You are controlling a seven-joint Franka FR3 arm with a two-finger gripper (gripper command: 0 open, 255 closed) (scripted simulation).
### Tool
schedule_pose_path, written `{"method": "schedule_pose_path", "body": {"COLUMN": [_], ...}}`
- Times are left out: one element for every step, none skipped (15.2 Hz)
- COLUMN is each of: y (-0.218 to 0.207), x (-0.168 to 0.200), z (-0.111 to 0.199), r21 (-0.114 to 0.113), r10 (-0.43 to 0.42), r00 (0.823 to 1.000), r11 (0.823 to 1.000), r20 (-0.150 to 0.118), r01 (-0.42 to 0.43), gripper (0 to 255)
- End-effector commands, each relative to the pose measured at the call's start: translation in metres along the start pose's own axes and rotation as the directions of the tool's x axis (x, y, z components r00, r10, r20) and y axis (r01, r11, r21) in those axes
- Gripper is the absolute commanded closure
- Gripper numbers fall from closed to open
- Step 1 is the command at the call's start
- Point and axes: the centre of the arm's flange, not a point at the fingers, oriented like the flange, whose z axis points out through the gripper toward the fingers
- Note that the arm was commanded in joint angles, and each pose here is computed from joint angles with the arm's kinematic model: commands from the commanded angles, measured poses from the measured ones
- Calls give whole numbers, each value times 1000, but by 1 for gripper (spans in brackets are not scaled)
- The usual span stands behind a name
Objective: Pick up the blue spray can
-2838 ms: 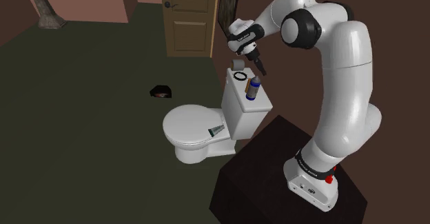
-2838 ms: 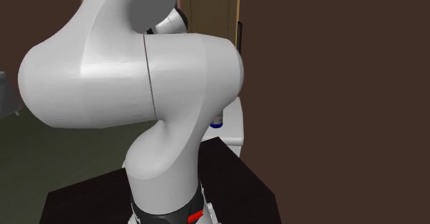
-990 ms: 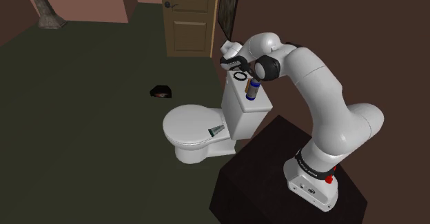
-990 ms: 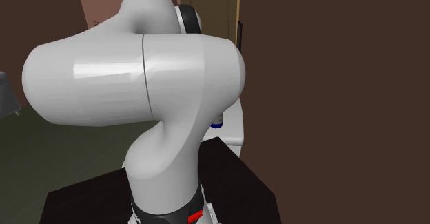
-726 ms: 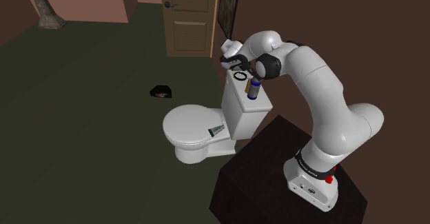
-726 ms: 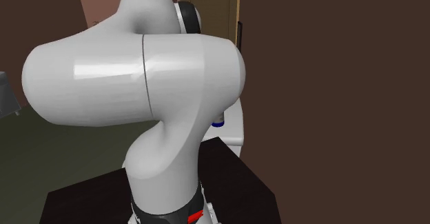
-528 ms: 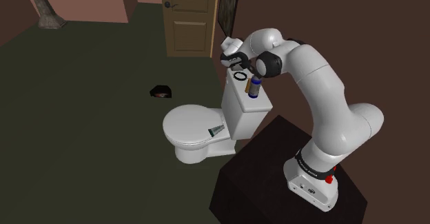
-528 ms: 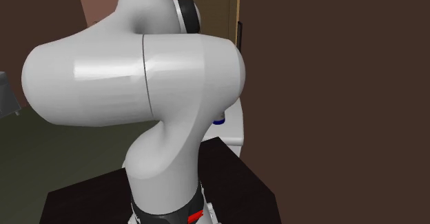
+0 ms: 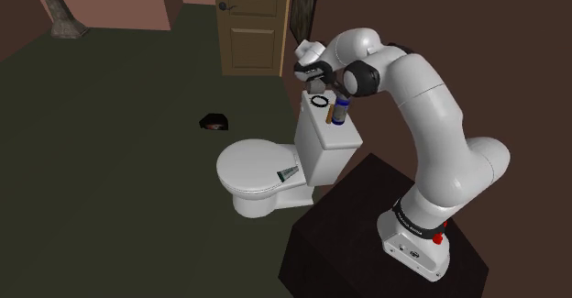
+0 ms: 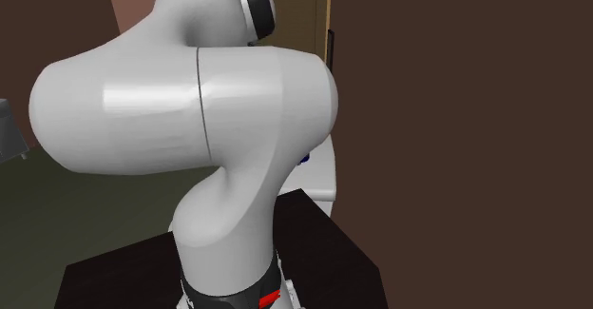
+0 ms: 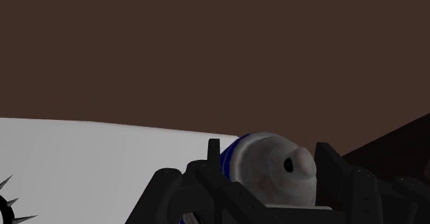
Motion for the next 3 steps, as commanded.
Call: {"method": "schedule_pose_path", "body": {"y": [-4, -4, -4], "x": [-9, -10, -10], "z": [-6, -7, -7], "r21": [0, 0, 0], "r10": [0, 0, 0], "r00": [1000, 1000, 1000], "r11": [1000, 1000, 1000], "r20": [0, 0, 0], "r01": [0, 0, 0], "gripper": [255, 255, 255]}}
